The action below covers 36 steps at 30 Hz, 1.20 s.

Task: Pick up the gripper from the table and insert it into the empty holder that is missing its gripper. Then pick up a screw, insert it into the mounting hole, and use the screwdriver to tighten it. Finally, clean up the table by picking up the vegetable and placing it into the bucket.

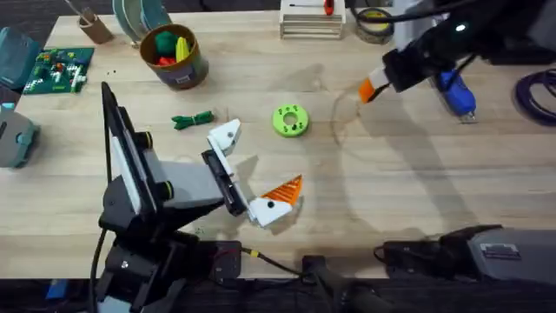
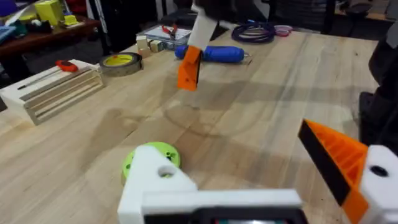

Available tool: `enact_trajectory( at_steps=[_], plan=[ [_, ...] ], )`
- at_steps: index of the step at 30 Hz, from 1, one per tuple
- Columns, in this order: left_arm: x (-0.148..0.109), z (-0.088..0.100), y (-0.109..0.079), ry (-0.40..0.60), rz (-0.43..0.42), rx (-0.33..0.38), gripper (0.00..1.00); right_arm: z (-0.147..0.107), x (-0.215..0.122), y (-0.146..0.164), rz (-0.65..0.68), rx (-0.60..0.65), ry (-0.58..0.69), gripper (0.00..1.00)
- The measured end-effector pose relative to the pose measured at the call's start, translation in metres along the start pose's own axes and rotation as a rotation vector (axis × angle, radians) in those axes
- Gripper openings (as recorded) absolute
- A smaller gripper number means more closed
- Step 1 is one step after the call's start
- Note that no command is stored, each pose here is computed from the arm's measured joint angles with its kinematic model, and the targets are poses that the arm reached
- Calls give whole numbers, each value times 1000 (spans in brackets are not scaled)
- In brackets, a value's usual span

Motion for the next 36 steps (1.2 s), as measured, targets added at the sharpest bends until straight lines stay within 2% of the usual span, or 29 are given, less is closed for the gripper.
enact_trajectory(
  at_steps=[5,13,16,21,24,30,36],
  plan=[
    [0,0,0,0,0,0,994,1,-38,3,-31,-8,-99,8],
    [0,0,0,0,0,0,994,-18,-108,15,-75,11,-250,8],
    [0,0,0,0,0,0,994,-29,-134,20,-92,29,-322,8],
    [0,0,0,0,0,0,994,-61,-169,34,-101,71,-401,7],
    [0,0,0,0,0,0,994,-82,-169,43,-74,114,-467,7],
    [0,0,0,0,0,0,993,-94,-159,66,111,169,-715,7],
    [0,0,0,0,0,0,993,-101,-127,90,422,264,-702,7]
  ],
)
Point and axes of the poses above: each hand's point on the last joint's axis, 136 mm out from that joint toward the fingers, its own x axis out along the fingers, its own y axis along the line the jaws close on, z = x × y, the point moved 7 cm from there along -x, back along the fingers, and after that the axes turned 4 degrees about -x, right-handed, at the moved point
